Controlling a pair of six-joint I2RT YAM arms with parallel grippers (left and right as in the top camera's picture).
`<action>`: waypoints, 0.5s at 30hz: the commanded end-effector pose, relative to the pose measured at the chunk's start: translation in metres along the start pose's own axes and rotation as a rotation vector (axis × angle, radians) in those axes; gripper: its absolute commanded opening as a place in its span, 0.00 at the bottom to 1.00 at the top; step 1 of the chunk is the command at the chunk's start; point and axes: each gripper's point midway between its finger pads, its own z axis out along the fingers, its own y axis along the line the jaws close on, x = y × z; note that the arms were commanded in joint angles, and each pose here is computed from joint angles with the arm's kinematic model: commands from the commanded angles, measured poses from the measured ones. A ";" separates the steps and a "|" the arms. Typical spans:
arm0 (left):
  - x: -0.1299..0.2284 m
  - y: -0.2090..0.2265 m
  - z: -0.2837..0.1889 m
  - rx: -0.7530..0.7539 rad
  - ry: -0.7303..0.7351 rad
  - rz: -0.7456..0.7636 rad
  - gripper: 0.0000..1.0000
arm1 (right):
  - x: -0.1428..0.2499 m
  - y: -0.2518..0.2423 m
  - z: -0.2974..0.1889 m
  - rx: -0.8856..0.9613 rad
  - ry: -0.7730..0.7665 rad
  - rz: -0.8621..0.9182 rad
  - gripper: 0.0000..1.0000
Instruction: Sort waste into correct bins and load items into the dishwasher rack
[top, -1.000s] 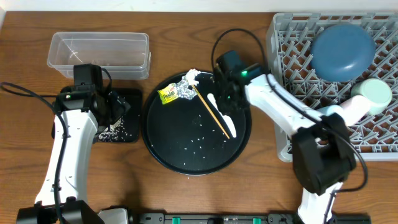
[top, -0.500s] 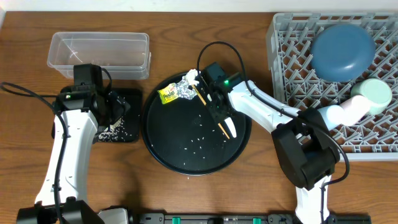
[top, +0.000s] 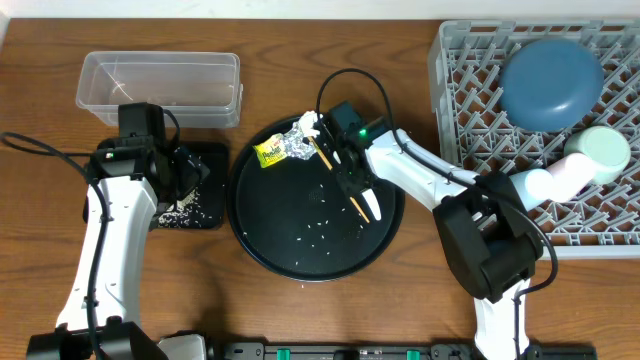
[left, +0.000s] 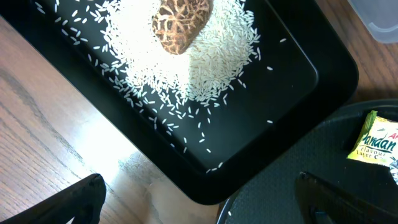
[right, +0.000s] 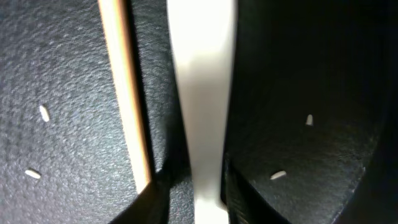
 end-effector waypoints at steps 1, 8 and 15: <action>-0.004 0.003 -0.001 -0.016 -0.014 0.006 0.98 | 0.012 -0.006 0.015 0.032 0.053 -0.013 0.09; -0.004 0.003 -0.001 -0.016 -0.014 0.006 0.98 | 0.012 -0.006 0.015 0.022 0.057 0.005 0.01; -0.004 0.003 -0.001 -0.016 -0.014 0.006 0.98 | 0.010 -0.012 0.005 0.027 0.071 0.066 0.01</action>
